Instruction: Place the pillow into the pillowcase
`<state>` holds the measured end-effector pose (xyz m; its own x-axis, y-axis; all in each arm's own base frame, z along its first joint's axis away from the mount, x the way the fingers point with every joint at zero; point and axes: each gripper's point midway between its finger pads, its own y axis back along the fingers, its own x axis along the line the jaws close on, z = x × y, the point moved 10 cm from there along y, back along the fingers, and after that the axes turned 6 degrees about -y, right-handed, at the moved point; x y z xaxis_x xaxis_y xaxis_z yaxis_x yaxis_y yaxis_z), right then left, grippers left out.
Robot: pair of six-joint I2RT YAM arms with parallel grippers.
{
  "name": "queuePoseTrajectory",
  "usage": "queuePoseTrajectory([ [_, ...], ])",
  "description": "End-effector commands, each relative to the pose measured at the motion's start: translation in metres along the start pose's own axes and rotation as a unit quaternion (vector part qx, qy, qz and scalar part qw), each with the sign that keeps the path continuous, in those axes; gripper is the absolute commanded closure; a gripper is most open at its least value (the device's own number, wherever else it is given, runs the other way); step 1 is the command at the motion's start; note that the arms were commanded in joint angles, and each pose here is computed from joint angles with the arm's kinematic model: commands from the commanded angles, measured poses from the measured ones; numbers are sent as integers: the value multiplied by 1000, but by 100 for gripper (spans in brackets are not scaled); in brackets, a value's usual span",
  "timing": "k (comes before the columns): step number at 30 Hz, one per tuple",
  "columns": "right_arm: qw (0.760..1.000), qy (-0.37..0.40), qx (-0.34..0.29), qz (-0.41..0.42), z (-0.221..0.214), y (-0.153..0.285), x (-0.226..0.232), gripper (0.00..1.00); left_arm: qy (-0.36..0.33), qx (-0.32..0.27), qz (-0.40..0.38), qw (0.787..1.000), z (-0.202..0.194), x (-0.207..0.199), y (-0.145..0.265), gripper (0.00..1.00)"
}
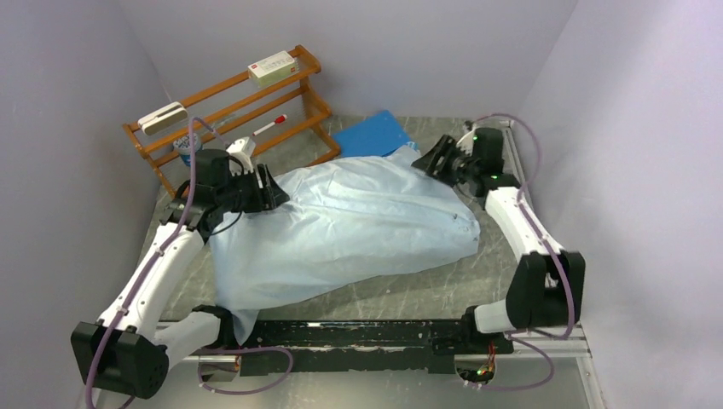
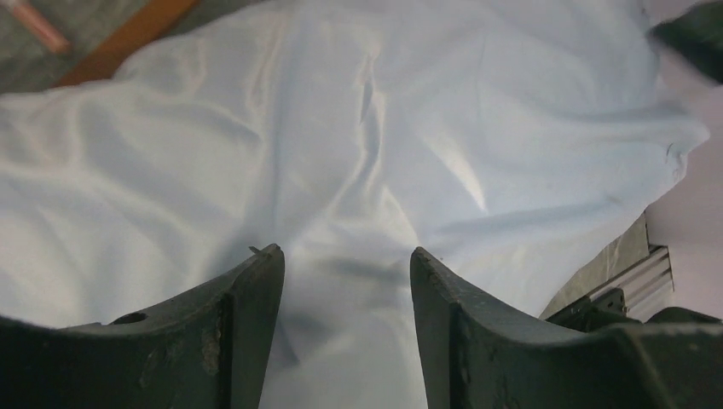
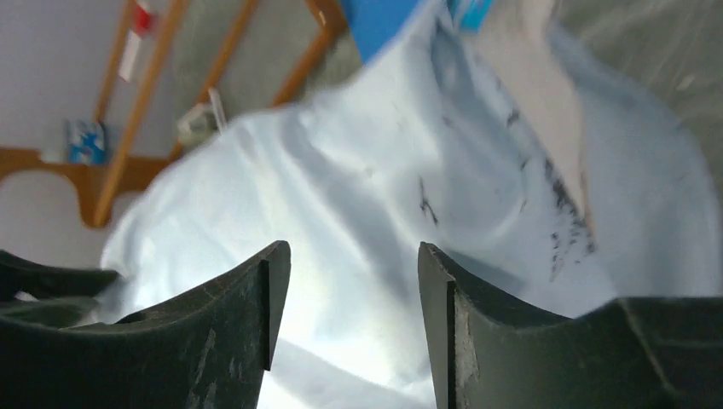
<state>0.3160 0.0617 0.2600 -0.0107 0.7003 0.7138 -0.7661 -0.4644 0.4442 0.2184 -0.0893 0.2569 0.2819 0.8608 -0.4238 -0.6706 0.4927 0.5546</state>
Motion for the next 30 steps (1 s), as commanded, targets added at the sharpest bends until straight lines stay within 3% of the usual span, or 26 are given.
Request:
queuePoseTrajectory([
  [1,998,-22,34,-41,-26,-36,-33,40,-2,-22,18,1000,18,-4,-1,39],
  [4,990,-29,12,-140,-18,-50,-62,37,12,13,37,999,0,12,-26,39],
  [7,994,-8,-21,-111,11,-42,-40,32,23,40,61,997,-17,27,-46,40],
  [10,995,4,-57,-83,42,-33,-14,20,27,49,76,996,-28,36,-55,40],
  [14,996,-26,-53,-68,61,-42,-32,1,26,57,90,994,-37,42,-59,40],
  [20,995,-68,67,-16,54,-86,-57,6,29,63,93,993,-42,46,-67,40],
  [23,993,-88,82,-4,50,-97,-58,9,25,70,103,992,-43,49,-70,40],
  [28,989,-118,94,-4,42,-109,-61,5,7,67,124,990,-35,53,-74,40],
  [30,986,-124,98,53,41,-110,-54,20,-1,63,113,992,-30,53,-78,40],
])
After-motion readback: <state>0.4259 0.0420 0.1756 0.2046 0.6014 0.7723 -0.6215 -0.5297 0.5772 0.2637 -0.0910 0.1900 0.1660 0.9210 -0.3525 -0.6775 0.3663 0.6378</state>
